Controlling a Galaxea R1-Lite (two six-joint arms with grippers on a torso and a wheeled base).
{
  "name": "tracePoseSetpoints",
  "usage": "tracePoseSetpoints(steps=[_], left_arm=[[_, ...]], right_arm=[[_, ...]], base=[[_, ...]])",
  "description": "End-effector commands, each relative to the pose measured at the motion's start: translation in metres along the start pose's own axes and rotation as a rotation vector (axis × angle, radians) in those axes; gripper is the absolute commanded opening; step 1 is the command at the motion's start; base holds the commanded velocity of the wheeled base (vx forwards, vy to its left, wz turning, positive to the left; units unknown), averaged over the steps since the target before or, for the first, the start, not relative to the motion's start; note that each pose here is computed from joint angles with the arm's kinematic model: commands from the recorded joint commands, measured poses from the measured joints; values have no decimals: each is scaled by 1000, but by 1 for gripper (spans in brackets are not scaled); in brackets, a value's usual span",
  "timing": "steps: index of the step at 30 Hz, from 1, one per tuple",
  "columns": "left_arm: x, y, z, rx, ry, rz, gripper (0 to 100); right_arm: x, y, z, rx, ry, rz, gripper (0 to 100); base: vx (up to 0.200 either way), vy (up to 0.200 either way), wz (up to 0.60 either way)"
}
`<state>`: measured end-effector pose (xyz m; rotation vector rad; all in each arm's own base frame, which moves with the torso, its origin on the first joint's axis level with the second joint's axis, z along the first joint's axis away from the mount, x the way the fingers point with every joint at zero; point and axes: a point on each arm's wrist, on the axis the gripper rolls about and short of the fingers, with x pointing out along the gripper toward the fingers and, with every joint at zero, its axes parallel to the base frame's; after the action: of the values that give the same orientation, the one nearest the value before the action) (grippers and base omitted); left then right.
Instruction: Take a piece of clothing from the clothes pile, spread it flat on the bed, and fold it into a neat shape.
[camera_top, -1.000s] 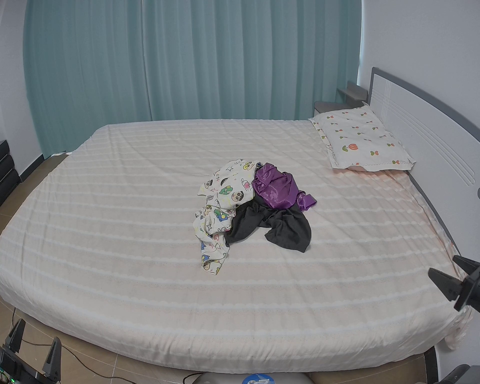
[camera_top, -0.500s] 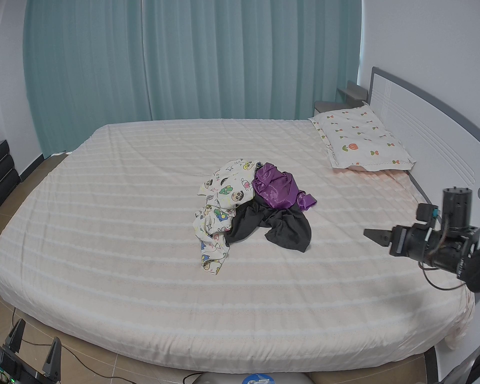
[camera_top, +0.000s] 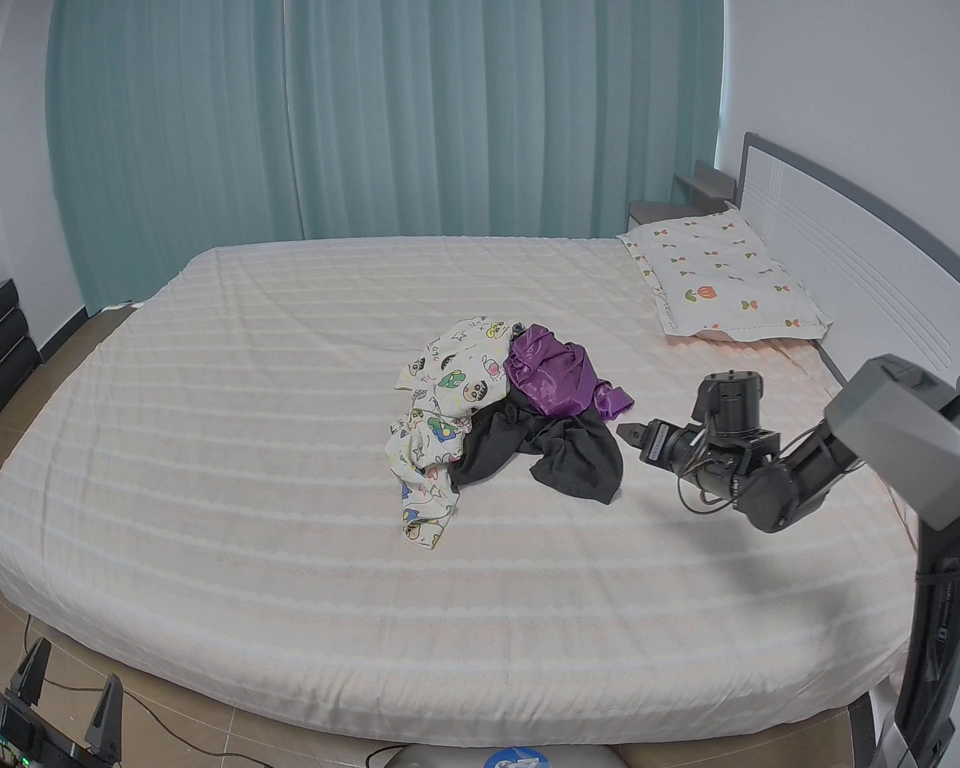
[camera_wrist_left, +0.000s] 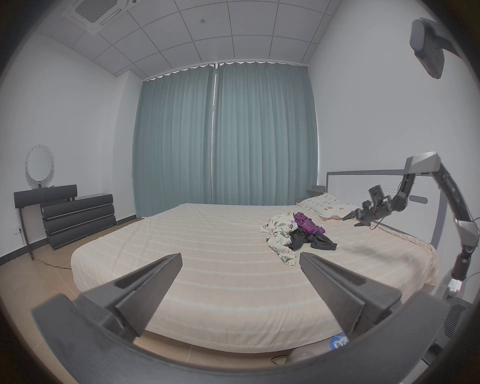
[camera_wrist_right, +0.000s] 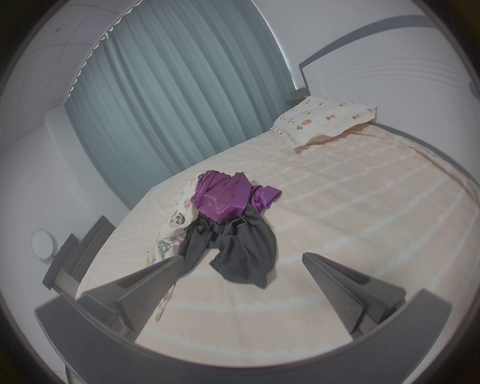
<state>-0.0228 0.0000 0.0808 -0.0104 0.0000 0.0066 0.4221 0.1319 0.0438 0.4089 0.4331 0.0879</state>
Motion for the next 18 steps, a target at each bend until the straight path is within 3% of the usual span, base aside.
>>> tracePoseSetpoints(steps=[1, 9, 18], left_arm=[[0, 0, -5, -2, -2, 3, 100], [0, 0, -5, -2, -2, 1, 100], [0, 0, -5, -2, -2, 3, 100]], right_arm=[[59, -8, -56, 0, 53, -48, 100], [79, -6, -53, 5, 31, -66, 100], [98, -8, -68, 2, 30, -76, 100]], base=[[0, 0, 0], [0, 0, 0], [0, 0, 0]])
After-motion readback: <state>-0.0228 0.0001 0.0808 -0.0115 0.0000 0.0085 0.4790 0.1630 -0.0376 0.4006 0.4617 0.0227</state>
